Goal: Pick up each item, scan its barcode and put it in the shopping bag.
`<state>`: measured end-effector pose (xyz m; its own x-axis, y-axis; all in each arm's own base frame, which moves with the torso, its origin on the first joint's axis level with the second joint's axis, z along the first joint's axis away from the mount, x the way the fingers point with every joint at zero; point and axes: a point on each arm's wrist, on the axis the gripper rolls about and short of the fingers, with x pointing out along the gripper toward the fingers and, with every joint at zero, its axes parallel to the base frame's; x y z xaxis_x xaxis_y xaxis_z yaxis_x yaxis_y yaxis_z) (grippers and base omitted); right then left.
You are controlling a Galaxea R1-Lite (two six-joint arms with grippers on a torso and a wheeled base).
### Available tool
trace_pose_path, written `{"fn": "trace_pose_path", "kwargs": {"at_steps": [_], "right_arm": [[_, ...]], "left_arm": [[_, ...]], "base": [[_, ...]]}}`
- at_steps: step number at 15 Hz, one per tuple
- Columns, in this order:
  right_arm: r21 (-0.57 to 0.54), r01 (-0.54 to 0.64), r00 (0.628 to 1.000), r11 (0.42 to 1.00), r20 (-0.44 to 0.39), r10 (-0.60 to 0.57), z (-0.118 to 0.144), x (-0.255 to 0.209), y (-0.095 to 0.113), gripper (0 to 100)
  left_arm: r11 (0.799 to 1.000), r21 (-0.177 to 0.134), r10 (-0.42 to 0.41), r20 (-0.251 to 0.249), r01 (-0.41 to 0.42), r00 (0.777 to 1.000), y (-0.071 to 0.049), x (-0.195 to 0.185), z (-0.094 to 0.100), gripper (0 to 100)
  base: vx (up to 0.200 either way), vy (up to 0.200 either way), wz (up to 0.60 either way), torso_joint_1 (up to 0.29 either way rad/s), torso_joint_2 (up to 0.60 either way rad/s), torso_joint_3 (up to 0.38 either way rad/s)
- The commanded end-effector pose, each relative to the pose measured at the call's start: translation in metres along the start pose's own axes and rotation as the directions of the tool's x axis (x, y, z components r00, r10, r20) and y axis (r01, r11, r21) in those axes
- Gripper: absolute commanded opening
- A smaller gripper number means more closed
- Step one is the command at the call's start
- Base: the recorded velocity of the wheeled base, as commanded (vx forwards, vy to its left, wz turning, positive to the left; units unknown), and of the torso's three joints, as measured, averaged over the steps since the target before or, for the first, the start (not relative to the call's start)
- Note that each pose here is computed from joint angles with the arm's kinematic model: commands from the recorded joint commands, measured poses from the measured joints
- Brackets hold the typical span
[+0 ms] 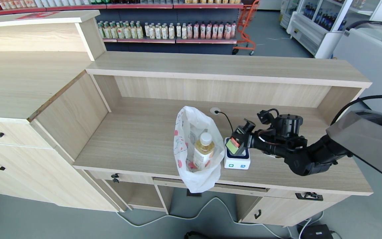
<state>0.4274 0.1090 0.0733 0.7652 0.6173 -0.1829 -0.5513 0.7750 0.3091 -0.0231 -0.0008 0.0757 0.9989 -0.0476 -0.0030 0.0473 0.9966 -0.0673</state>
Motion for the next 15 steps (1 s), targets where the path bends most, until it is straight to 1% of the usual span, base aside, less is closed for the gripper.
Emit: {"fn": "trace_pose_path", "kwargs": {"at_steps": [1, 3, 4, 5, 6, 7, 8, 9, 10, 11, 12, 13, 14, 15], "right_arm": [[-0.001, 0.0, 1.0, 1.0, 0.0, 0.0, -0.001, 0.001, -0.001, 0], [0.0, -0.001, 1.0, 1.0, 0.0, 0.001, 0.0, 0.0, -0.001, 0], [-0.013, -0.003, 1.0, 1.0, 0.021, 0.003, 0.009, -0.003, 0.003, 0], [-0.054, 0.005, 0.999, 0.999, 0.033, -0.003, 0.02, -0.011, 0.007, 0], [-0.13, 0.027, 0.999, 0.991, 0.035, -0.023, 0.03, -0.019, 0.007, 0], [-0.284, 0.083, 0.996, 0.955, 0.045, -0.073, 0.047, -0.046, 0.002, 0], [-0.388, 0.111, 0.994, 0.915, 0.047, -0.101, 0.05, -0.065, 0.0, 0], [-0.524, 0.162, 0.986, 0.836, 0.047, -0.162, 0.048, -0.095, -0.009, 0], [-0.632, 0.206, 0.974, 0.747, 0.056, -0.221, 0.042, -0.126, -0.016, 0], [-0.704, 0.245, 0.958, 0.666, 0.073, -0.276, 0.036, -0.152, -0.024, 0], [-0.755, 0.276, 0.945, 0.594, 0.103, -0.309, 0.033, -0.169, -0.03, 0], [-0.783, 0.311, 0.936, 0.538, 0.154, -0.318, 0.036, -0.179, -0.03, 0], [-0.787, 0.328, 0.932, 0.523, 0.18, -0.315, 0.037, -0.182, -0.029, 0], [-0.793, 0.357, 0.924, 0.494, 0.224, -0.309, 0.036, -0.188, -0.025, 0]], "left_arm": [[1.0, 0.0, 0.0, 0.0, 0.0, 1.0, 0.0, 0.0, 0.0, 100], [1.0, 0.0, 0.0, 0.0, 0.0, 1.0, 0.0, 0.0, 0.0, 100], [1.0, 0.0, 0.0, 0.0, 0.0, 1.0, 0.0, 0.0, 0.0, 100], [1.0, 0.0, 0.0, 0.0, 0.0, 1.0, 0.0, 0.0, 0.0, 100], [1.0, 0.0, 0.0, 0.0, 0.0, 1.0, 0.0, 0.0, 0.0, 100], [1.0, 0.0, 0.0, 0.0, 0.0, 1.0, 0.0, 0.0, 0.0, 100], [1.0, 0.0, 0.0, 0.0, 0.0, 1.0, 0.0, 0.0, 0.0, 100], [1.0, 0.0, 0.0, 0.0, 0.0, 1.0, 0.0, 0.0, 0.0, 100], [1.0, 0.0, 0.0, 0.0, 0.0, 1.0, 0.0, 0.0, 0.0, 100], [1.0, 0.0, 0.0, 0.0, 0.0, 1.0, 0.0, 0.0, 0.0, 100], [1.0, 0.0, 0.0, 0.0, 0.0, 1.0, 0.0, 0.0, 0.0, 100], [1.0, 0.0, 0.0, 0.0, 0.0, 1.0, 0.0, 0.0, 0.0, 100], [1.0, 0.0, 0.0, 0.0, 0.0, 1.0, 0.0, 0.0, 0.0, 100], [1.0, 0.0, 0.0, 0.0, 0.0, 1.0, 0.0, 0.0, 0.0, 100]], "base": [[0.0, 0.0, 0.0, 0.0, 0.0, 0.0], [0.0, 0.0, 0.0, 0.0, 0.0, 0.0], [0.0, 0.0, 0.0, 0.0, 0.0, 0.0], [0.0, 0.0, 0.0, 0.0, 0.0, 0.0], [0.0, 0.0, 0.0, 0.0, 0.0, 0.0], [0.0, 0.0, 0.0, 0.0, 0.0, 0.0], [0.0, 0.0, 0.0, 0.0, 0.0, 0.0], [0.0, 0.0, 0.0, 0.0, 0.0, 0.0], [0.0, 0.0, 0.0, 0.0, 0.0, 0.0], [0.0, 0.0, 0.0, 0.0, 0.0, 0.0], [0.0, 0.0, 0.0, 0.0, 0.0, 0.0], [0.0, 0.0, 0.0, 0.0, 0.0, 0.0], [0.0, 0.0, 0.0, 0.0, 0.0, 0.0], [0.0, 0.0, 0.0, 0.0, 0.0, 0.0]]}}
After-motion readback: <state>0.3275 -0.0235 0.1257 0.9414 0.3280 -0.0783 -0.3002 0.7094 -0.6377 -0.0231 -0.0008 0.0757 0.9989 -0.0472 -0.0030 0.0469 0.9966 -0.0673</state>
